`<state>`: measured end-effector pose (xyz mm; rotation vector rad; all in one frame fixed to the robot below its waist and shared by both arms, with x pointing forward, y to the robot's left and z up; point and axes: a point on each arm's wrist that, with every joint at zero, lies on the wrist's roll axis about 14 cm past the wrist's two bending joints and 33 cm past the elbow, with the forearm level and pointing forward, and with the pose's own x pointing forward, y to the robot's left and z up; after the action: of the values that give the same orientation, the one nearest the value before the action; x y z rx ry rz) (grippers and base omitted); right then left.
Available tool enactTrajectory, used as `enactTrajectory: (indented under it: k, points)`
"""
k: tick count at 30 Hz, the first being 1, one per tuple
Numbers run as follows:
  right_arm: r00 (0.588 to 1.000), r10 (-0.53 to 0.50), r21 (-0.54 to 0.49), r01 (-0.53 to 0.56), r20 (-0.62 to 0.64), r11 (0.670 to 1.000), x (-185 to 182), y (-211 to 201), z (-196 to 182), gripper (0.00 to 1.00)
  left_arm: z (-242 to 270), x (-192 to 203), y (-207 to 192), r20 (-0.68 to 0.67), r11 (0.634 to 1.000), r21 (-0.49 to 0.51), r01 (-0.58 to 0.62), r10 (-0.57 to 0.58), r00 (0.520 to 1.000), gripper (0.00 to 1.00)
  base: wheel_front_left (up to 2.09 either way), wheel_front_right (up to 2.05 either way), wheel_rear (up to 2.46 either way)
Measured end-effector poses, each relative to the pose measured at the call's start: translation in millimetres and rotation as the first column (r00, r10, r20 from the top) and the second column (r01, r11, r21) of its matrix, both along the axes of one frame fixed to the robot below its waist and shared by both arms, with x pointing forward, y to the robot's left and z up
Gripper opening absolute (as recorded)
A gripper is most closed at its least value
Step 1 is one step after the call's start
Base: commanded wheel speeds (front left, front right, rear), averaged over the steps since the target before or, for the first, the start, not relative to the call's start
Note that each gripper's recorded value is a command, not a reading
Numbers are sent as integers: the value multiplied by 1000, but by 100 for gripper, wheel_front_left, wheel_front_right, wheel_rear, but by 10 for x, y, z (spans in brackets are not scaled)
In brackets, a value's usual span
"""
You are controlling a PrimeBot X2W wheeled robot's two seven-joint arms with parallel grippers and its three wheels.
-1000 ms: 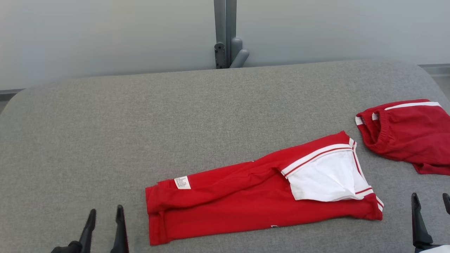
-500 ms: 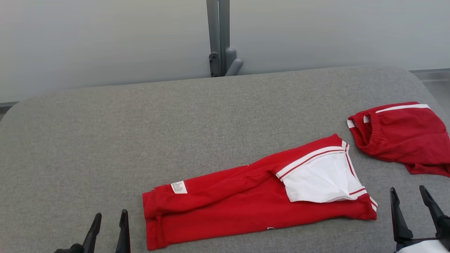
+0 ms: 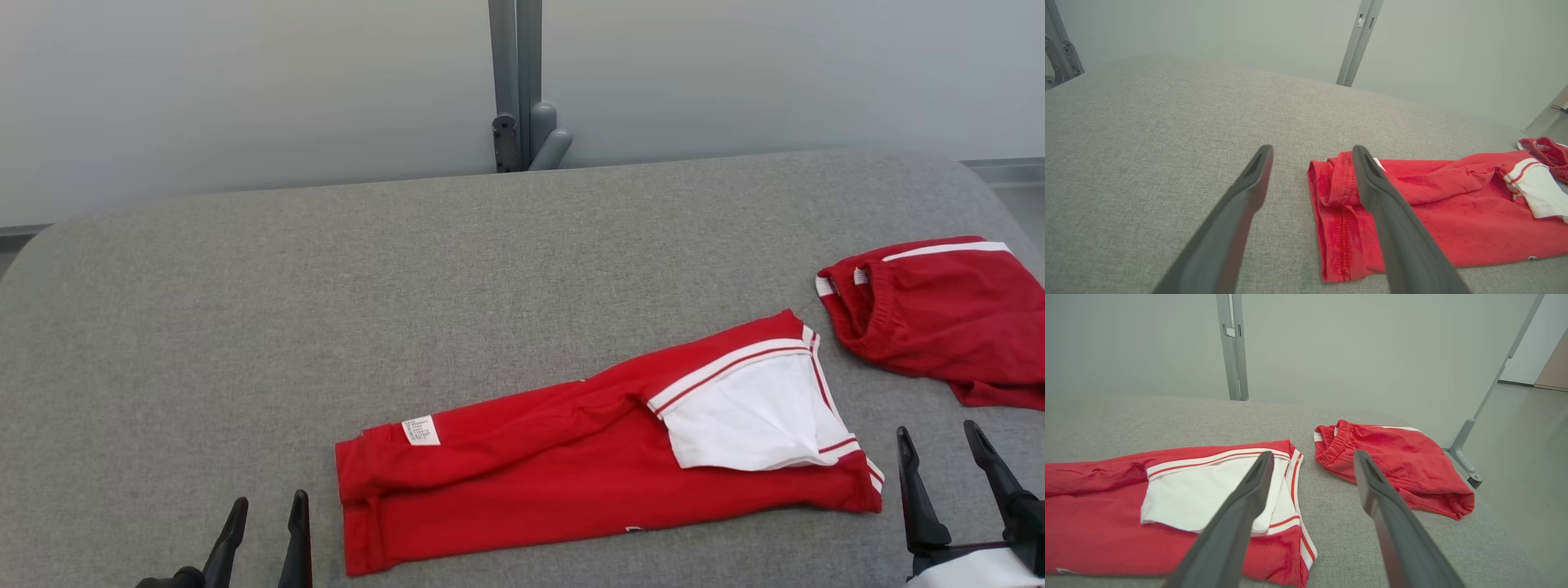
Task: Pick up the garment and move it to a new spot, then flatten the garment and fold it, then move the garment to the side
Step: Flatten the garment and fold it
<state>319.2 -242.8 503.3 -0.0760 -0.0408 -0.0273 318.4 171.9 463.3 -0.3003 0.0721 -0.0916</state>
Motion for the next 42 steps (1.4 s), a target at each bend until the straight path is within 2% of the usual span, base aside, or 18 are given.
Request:
enactTrajectory:
  k: [12, 19, 24, 27, 36, 42]
  points:
    - [999, 30, 20, -29, -38, 999, 66, 60, -120, 100, -21, 9, 18, -8, 1000, -5, -10, 10, 1000, 100, 0, 0, 0]
    - [986, 42, 50, -35, -163, 998, 163, 34, -495, 100, -44, 12, 1, -16, 1000, -9, -8, 8, 1000, 100, 0, 0, 0]
    - [971, 56, 47, -46, -233, 998, 359, 29, -651, 100, -67, 5, 17, -24, 1000, -7, -12, 11, 1000, 100, 0, 0, 0]
    - [964, 57, 81, -37, -261, 996, 519, 67, -683, 100, -87, 7, 36, -32, 1000, -3, -14, 14, 999, 100, 0, 0, 0]
    - [904, 73, 87, -40, -422, 995, 771, 156, -940, 100, -153, 0, 73, -55, 1000, 8, -17, 17, 998, 100, 0, 0, 0]
    - [845, 93, 99, -48, -527, 994, 742, 257, -1183, 100, -196, -24, 124, -70, 1000, 16, -27, 28, 997, 100, 0, 0, 0]
